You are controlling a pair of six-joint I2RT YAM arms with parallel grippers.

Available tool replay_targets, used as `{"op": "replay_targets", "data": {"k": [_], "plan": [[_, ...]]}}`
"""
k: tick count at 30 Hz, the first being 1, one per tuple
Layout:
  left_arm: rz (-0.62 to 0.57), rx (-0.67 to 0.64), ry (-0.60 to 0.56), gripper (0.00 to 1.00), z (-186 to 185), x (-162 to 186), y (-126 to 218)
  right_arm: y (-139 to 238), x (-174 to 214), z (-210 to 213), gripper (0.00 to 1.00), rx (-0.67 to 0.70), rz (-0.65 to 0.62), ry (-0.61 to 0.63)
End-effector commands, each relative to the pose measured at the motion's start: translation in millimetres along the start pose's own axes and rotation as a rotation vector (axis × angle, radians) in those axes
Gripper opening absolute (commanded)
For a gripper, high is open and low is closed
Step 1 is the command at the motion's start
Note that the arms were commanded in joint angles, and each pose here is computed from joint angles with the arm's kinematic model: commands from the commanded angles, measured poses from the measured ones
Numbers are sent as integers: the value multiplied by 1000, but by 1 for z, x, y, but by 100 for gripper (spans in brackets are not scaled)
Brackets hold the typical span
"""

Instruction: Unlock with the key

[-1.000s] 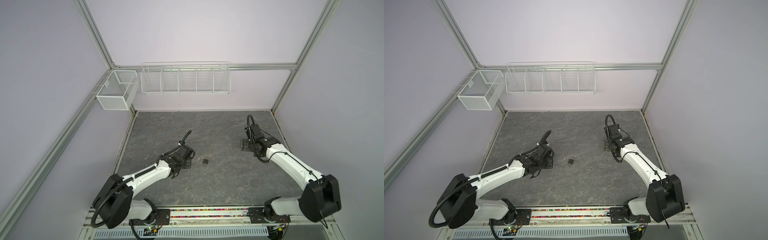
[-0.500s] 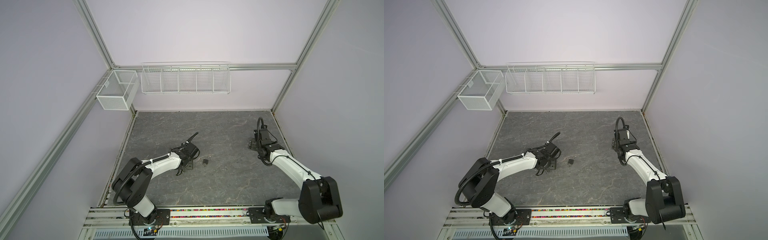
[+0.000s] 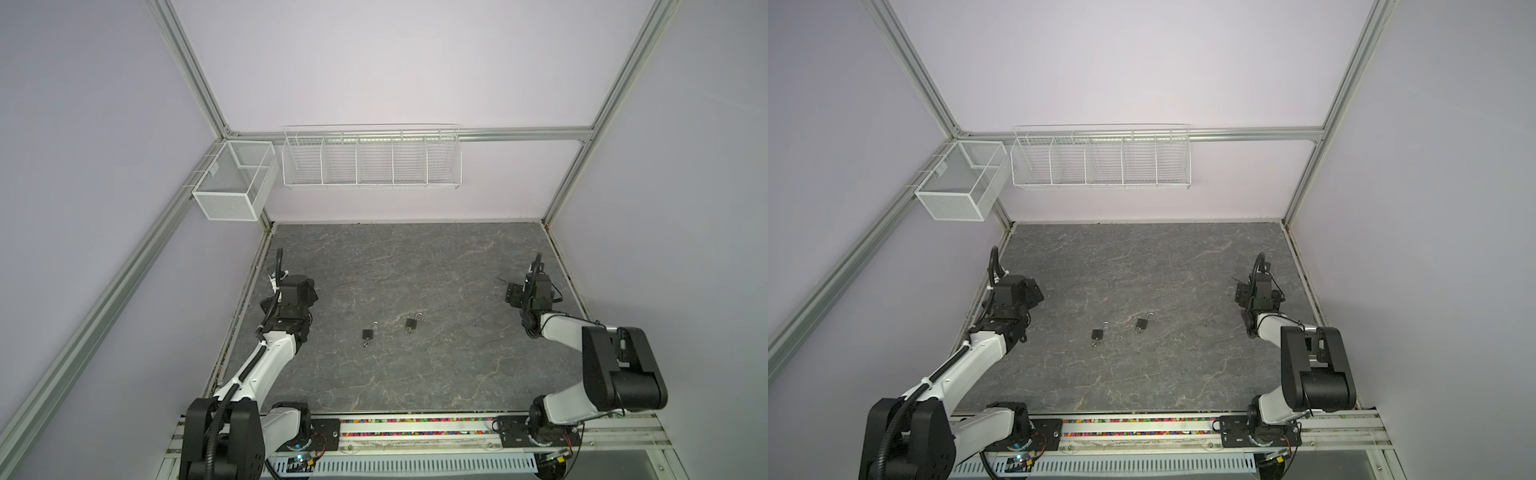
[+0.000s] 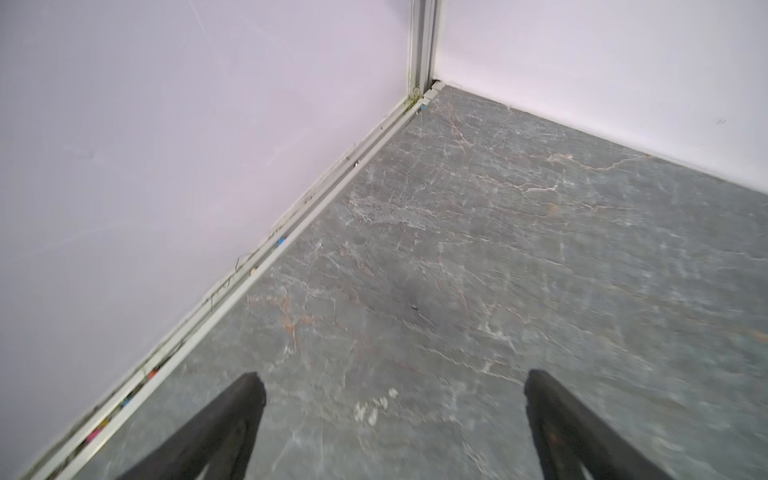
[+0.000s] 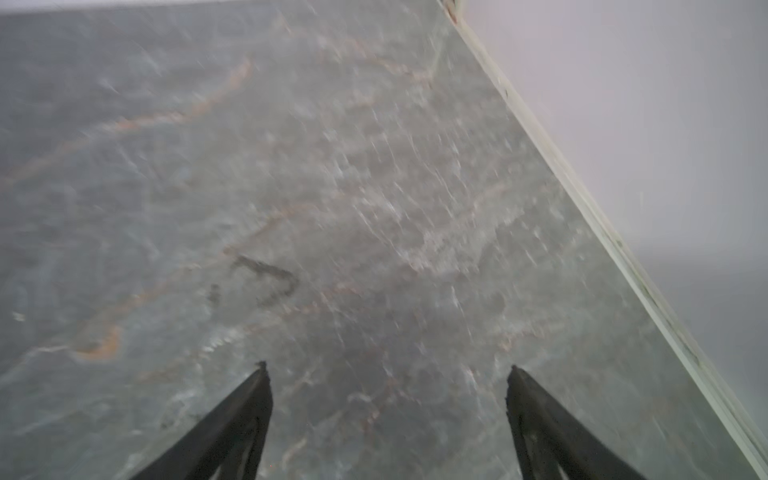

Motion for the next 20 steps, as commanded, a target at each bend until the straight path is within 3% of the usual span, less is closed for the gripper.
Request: {"op": "replay_targets", "data": {"k": [1, 3, 4, 6, 8, 20], "plan": [[-199, 121, -51, 99, -23, -21, -15, 15, -13, 21, 89, -130, -230, 64], [-200, 165, -81, 100, -34, -15, -27, 14, -17, 26, 88, -147, -289, 81], [-172, 207, -87, 100, -42, -14, -28, 14, -13, 26, 89, -154, -231, 83], [-134, 256, -115, 100, -53, -5, -37, 14, -14, 26, 88, -143, -278, 84], [-177, 295, -111, 100, -54, 2, -38, 14, -12, 27, 89, -150, -239, 87], [-207, 319, -109, 99, -52, 9, -37, 14, -13, 27, 88, -151, -250, 86]]}}
Point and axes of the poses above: each gripper's point midway between its finger pads, its own y axis back along the fingers, its own z axis along the line the jaws close on, x = y × z, the point moved 2 cm from there along y, back along the fingers, and after that the axes turned 7 degrees about y, right-handed, at the moved point
